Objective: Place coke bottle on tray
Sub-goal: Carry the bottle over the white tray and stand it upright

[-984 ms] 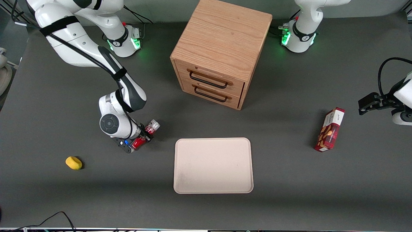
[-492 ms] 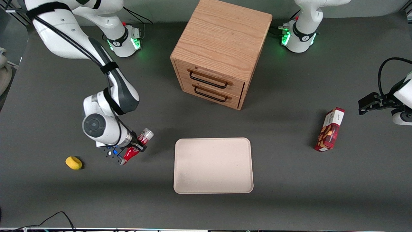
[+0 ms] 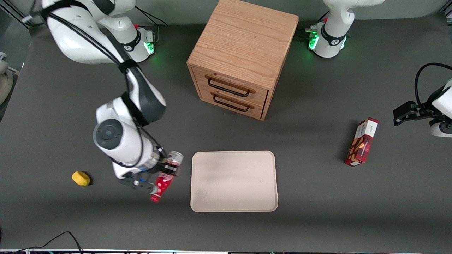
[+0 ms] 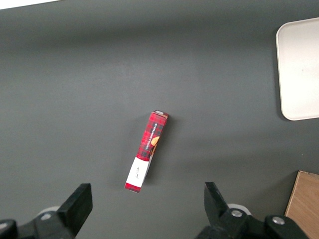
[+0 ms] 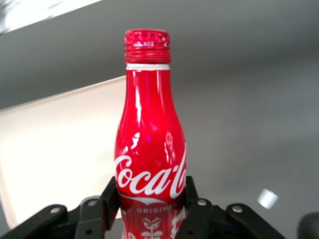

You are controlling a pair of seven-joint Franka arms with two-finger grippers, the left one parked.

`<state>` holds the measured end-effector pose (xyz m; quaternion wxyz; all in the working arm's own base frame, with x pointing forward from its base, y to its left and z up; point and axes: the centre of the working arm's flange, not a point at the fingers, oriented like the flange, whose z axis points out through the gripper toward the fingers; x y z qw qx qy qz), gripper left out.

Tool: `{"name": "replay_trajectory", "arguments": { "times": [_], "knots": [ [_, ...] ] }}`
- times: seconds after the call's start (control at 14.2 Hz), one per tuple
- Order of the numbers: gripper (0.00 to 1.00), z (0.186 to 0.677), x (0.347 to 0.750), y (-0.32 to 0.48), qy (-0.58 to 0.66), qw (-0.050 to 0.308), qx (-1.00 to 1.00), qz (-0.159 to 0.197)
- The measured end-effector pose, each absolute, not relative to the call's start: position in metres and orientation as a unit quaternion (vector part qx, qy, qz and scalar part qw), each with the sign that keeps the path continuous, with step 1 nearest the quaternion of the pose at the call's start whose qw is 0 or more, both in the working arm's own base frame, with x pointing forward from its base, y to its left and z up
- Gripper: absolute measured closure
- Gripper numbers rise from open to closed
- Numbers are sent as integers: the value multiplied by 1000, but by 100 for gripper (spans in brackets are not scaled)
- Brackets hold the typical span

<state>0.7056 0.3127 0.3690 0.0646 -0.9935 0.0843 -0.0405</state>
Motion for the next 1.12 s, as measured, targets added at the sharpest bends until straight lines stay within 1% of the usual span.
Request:
{"name": "replay_trajectory", "arguments": {
  "times": [0.14, 0.28, 0.49, 0.63, 0.91, 1.12],
  "knots": [
    [45, 335, 712, 329, -3, 81, -996, -29],
    [45, 307, 718, 326, -45, 87, -995, -17],
    [45, 274, 716, 330, -48, 104, -993, 7],
    [45, 249, 714, 334, -45, 108, -993, 22],
    [45, 203, 710, 336, -40, 109, -993, 35],
    [45, 191, 710, 335, -36, 110, -993, 36]
  ]
}}
